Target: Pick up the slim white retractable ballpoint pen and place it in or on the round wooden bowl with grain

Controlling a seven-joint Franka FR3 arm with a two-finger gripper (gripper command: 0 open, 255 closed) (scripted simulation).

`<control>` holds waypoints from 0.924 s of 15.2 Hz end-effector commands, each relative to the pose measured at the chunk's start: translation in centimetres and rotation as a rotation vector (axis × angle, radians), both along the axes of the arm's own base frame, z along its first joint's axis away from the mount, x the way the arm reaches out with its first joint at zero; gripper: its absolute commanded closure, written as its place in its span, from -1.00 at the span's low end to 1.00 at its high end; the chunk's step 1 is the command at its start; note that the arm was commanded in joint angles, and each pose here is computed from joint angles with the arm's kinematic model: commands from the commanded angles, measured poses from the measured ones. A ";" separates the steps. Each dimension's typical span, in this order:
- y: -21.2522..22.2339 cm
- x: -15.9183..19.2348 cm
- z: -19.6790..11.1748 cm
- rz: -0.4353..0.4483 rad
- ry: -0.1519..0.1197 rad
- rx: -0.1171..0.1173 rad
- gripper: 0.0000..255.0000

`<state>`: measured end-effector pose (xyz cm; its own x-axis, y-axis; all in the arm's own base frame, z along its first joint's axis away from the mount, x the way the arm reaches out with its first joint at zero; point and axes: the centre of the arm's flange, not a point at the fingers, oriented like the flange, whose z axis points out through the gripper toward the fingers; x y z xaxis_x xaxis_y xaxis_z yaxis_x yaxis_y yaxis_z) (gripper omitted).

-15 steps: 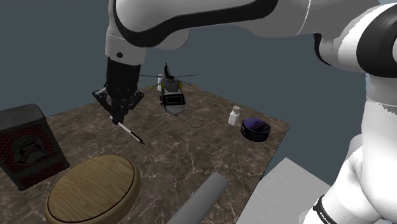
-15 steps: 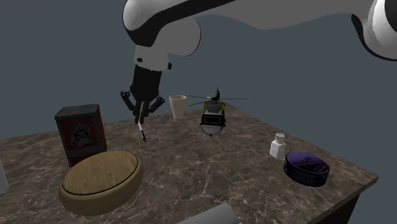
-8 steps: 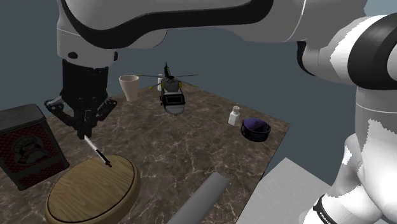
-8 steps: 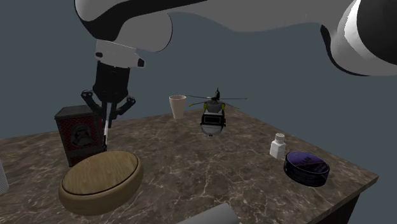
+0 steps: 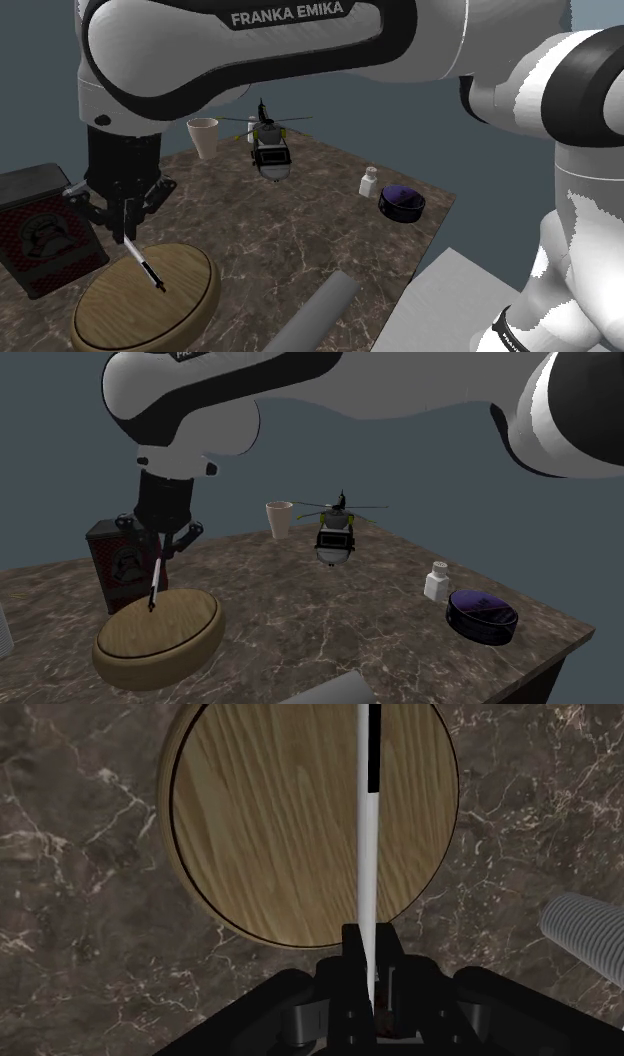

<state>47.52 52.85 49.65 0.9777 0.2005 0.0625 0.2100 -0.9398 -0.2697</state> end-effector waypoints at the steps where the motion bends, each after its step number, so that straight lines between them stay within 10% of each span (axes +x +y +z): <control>1: 0.0 -0.1 -1.1 0.000 0.000 0.000 1.00; 14: 0.0 -0.1 -5.7 0.000 0.000 0.000 1.00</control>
